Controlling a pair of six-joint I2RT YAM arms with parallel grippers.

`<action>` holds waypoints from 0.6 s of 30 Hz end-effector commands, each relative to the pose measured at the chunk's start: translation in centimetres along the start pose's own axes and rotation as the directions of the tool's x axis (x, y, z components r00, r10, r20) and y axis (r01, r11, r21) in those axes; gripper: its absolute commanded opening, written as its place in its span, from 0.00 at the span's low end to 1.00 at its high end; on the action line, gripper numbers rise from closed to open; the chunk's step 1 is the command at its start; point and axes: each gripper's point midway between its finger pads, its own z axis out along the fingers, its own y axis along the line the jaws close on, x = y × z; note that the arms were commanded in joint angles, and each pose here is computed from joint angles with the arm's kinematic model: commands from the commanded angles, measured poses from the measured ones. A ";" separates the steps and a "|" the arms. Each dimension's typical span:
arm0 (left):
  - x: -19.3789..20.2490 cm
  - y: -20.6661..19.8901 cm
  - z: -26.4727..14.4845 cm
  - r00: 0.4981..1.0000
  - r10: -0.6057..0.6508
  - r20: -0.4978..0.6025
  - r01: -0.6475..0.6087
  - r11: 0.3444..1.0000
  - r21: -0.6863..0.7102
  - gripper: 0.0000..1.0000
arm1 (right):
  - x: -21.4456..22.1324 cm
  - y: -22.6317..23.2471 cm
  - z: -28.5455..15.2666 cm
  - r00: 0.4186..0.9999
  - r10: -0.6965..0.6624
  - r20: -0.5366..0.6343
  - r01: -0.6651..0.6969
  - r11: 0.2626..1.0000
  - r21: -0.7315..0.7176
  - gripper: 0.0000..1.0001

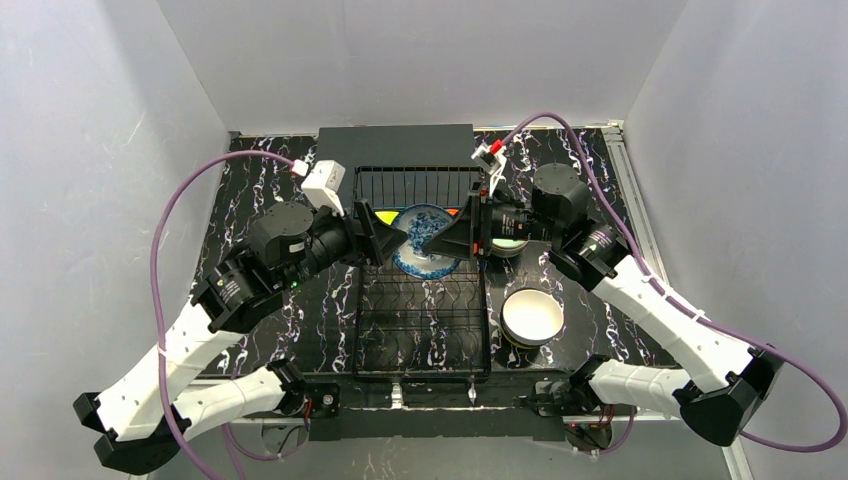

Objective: Load the bowls into the dish rack
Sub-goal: Adjust the bowl.

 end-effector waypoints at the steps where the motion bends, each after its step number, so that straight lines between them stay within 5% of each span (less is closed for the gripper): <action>1: -1.2 1.2 -1.3 0.998 0.006 0.060 -0.003 0.999 -0.050 0.70 | -2.0 2.6 -1.3 0.992 -0.101 0.070 0.104 0.994 -0.032 0.01; 8: -0.2 1.7 -2.5 0.999 0.011 0.040 -0.010 0.999 -0.045 0.82 | -1.5 1.9 -1.3 0.993 -0.102 0.053 0.103 0.995 -0.012 0.01; 18: 1.6 -0.4 -0.4 0.996 0.004 -0.088 0.000 0.999 0.040 0.79 | -1.4 2.0 -1.0 0.995 -0.093 0.042 0.094 0.995 -0.032 0.01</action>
